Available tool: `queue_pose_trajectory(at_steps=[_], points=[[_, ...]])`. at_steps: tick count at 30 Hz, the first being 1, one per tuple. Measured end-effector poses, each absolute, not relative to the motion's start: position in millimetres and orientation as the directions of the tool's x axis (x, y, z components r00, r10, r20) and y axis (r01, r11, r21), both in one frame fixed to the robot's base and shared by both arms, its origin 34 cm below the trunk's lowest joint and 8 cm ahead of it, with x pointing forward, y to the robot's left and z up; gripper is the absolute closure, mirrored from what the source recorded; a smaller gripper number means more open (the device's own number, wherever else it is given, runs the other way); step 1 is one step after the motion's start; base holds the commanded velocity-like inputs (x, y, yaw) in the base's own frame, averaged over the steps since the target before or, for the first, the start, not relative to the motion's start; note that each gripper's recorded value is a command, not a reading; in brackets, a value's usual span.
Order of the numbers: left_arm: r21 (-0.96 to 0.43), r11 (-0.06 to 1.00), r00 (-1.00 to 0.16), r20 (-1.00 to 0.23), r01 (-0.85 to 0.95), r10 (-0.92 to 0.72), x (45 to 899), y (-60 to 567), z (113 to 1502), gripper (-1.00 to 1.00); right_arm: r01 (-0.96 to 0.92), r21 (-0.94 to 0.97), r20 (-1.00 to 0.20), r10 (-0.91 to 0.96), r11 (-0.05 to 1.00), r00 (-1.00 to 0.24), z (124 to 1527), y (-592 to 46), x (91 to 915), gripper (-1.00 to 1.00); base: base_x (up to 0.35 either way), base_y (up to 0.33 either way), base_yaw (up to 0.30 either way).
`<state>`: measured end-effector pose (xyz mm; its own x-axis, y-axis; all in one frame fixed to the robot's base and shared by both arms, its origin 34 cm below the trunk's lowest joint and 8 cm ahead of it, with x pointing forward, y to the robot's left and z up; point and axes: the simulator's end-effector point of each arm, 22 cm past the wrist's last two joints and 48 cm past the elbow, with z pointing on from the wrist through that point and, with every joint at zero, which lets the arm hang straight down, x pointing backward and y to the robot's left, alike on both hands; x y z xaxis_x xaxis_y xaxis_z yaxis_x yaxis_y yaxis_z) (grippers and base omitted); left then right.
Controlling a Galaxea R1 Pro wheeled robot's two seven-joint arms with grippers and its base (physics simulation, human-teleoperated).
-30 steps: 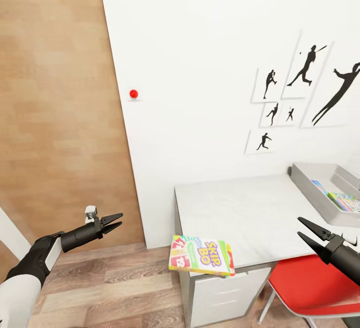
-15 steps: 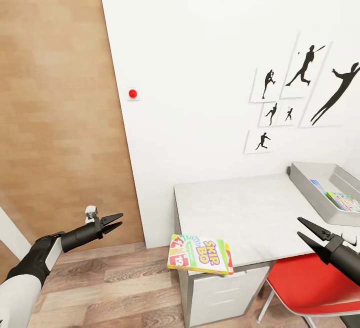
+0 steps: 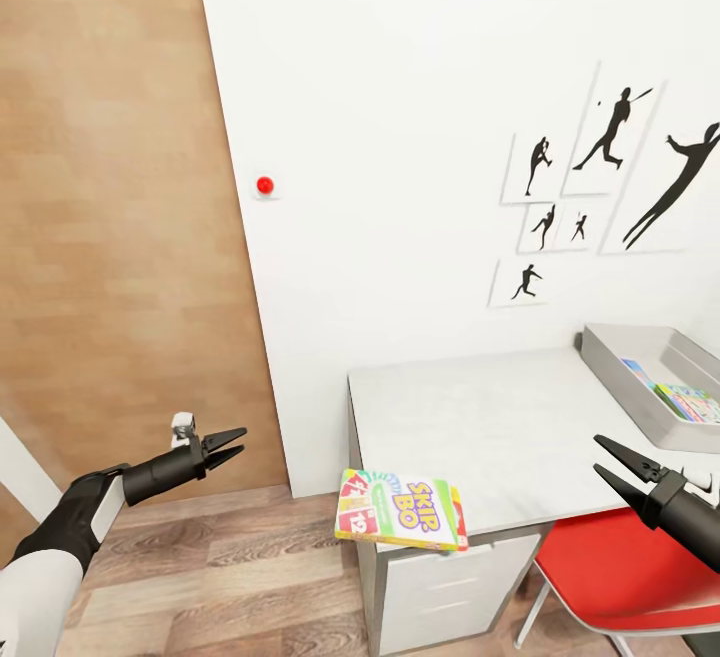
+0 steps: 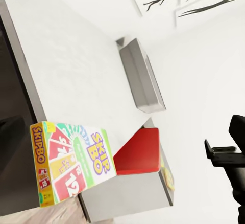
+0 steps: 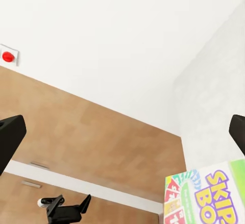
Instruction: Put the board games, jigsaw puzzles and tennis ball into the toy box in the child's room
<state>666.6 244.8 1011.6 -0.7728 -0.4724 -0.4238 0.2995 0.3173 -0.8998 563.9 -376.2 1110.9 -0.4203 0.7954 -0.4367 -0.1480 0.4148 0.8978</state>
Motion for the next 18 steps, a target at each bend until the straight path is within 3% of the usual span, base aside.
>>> queue_pose_trajectory(at_steps=[18], points=[[-0.911, 0.334, -0.798, -0.382, 0.241, -0.466, 675.0, 218.4, 976.4, -1.00, -0.156, 0.891, -0.450, 0.784, 0.427, -0.427, 1100.2, -376.6, 571.1, -1.00, 0.000, 0.000, 0.000]])
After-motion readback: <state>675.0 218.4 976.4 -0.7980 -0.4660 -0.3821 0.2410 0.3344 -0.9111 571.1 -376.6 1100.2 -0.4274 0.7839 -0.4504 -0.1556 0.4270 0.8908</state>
